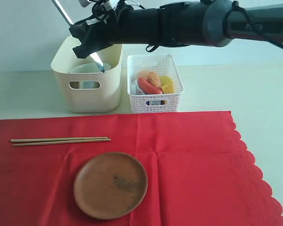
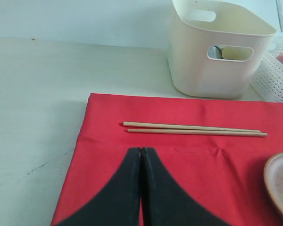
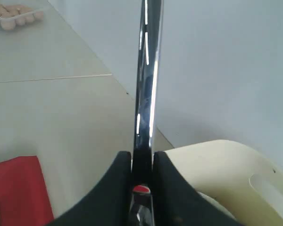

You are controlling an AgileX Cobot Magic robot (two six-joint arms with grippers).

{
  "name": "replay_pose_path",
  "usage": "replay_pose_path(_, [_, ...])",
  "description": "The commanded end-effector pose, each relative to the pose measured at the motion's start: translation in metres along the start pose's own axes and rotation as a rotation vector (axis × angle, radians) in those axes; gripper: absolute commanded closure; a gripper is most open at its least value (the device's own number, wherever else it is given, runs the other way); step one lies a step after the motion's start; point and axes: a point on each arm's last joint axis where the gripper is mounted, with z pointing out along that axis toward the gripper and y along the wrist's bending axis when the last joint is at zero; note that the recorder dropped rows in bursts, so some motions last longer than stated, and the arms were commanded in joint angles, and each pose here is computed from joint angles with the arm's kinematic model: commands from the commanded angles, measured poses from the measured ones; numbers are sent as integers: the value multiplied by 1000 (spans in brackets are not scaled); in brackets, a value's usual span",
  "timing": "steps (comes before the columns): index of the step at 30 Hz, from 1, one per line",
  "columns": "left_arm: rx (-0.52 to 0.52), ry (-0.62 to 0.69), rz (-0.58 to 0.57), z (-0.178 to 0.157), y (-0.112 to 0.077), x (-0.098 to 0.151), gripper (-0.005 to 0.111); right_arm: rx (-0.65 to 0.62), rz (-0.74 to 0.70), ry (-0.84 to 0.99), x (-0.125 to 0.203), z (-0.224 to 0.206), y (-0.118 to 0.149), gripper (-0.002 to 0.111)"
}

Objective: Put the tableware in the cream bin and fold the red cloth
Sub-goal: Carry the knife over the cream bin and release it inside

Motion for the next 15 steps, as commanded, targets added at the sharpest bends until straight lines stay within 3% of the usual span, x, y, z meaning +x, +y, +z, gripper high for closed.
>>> replay_pose_path(1, [11,-10,-8,0,-1,0,107,12,-11,-33,2,14,-10,108])
replay_pose_path(8, [11,-10,-8,0,-1,0,107,46,-42,-44,12,38,-17,108])
replay_pose_path(15, [11,-10,-8,0,-1,0,107,173,-46,41,30,63,-9,108])
